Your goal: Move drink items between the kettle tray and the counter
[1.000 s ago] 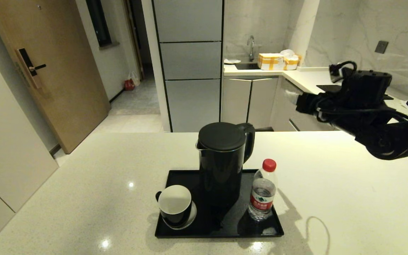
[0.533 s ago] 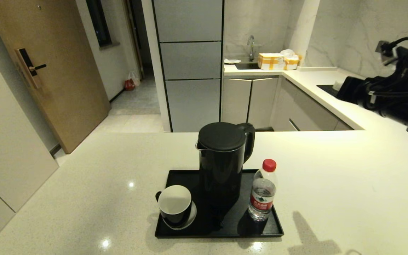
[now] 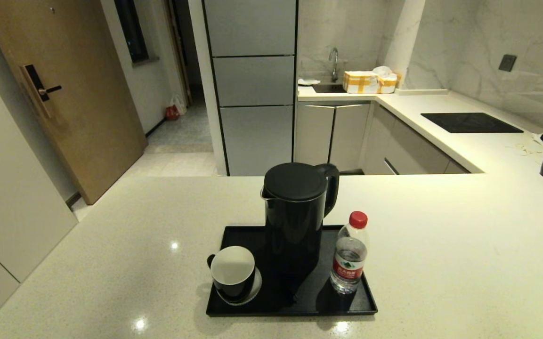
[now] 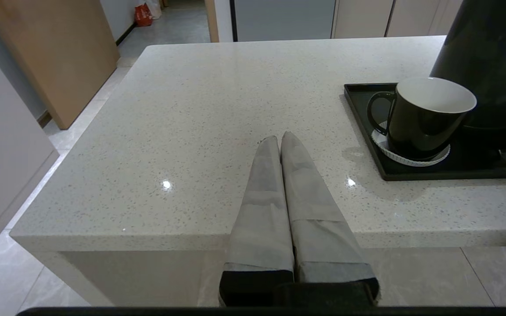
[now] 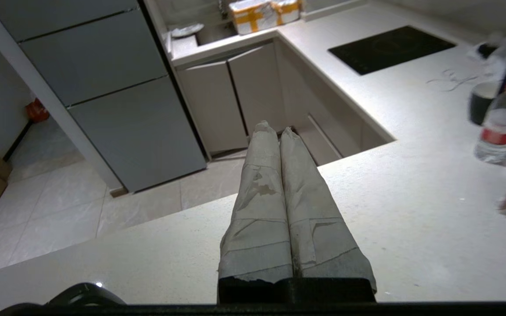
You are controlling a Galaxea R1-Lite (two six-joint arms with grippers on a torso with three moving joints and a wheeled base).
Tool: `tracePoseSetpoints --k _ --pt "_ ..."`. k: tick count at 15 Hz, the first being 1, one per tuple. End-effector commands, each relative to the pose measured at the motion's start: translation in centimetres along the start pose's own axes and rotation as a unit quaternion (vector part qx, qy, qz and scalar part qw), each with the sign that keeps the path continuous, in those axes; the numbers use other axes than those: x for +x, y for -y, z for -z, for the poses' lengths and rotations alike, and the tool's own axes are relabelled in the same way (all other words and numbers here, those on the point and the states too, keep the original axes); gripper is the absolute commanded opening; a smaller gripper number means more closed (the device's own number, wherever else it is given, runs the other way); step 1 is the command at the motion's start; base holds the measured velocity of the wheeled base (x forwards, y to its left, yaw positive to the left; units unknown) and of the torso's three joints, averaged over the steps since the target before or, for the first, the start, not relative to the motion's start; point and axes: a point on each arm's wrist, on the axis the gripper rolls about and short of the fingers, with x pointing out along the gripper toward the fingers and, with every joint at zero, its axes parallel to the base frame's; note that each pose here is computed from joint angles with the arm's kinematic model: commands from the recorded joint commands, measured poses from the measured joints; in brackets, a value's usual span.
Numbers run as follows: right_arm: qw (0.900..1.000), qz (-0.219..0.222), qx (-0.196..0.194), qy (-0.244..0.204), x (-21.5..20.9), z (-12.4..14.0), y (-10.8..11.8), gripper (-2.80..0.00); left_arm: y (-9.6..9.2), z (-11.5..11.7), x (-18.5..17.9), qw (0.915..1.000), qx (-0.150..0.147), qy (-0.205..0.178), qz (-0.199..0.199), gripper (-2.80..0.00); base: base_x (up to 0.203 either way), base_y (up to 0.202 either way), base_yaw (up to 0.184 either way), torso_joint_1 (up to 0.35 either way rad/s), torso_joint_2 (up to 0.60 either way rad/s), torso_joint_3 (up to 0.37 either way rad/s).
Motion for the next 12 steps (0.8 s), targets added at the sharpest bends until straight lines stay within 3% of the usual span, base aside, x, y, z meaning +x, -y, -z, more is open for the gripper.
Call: tracePoseSetpoints --k 1,4,7,9,12 --pt "0.999 -0.001 0.008 0.053 -7.8 -2.4 1.4 -2.80 0.0 0.0 0.0 1.0000 0.000 0.000 0.000 -2.80 0.000 0.000 0.000 0.000 0.00 0.000" --pt "0.998 0.004 -0.004 0.059 -15.3 0.2 3.6 -2.80 0.0 0.0 0.0 1.0000 0.000 0.000 0.000 -2.80 0.000 0.000 0.000 0.000 0.00 0.000" --pt "0.998 0.002 -0.042 0.052 -21.2 6.7 5.9 -2.80 0.0 0.0 0.0 1.0000 0.000 0.001 0.000 -2.80 0.000 0.000 0.000 0.000 0.00 0.000" --pt "0.996 -0.004 -0.079 0.035 -22.7 11.0 6.9 -2.80 0.0 0.0 0.0 1.0000 0.000 0.001 0.000 -2.80 0.000 0.000 0.000 0.000 0.00 0.000" --pt "0.995 -0.013 -0.097 0.036 -22.9 11.9 7.1 -2.80 0.0 0.0 0.0 1.0000 0.000 0.001 0.000 -2.80 0.000 0.000 0.000 0.000 0.00 0.000"
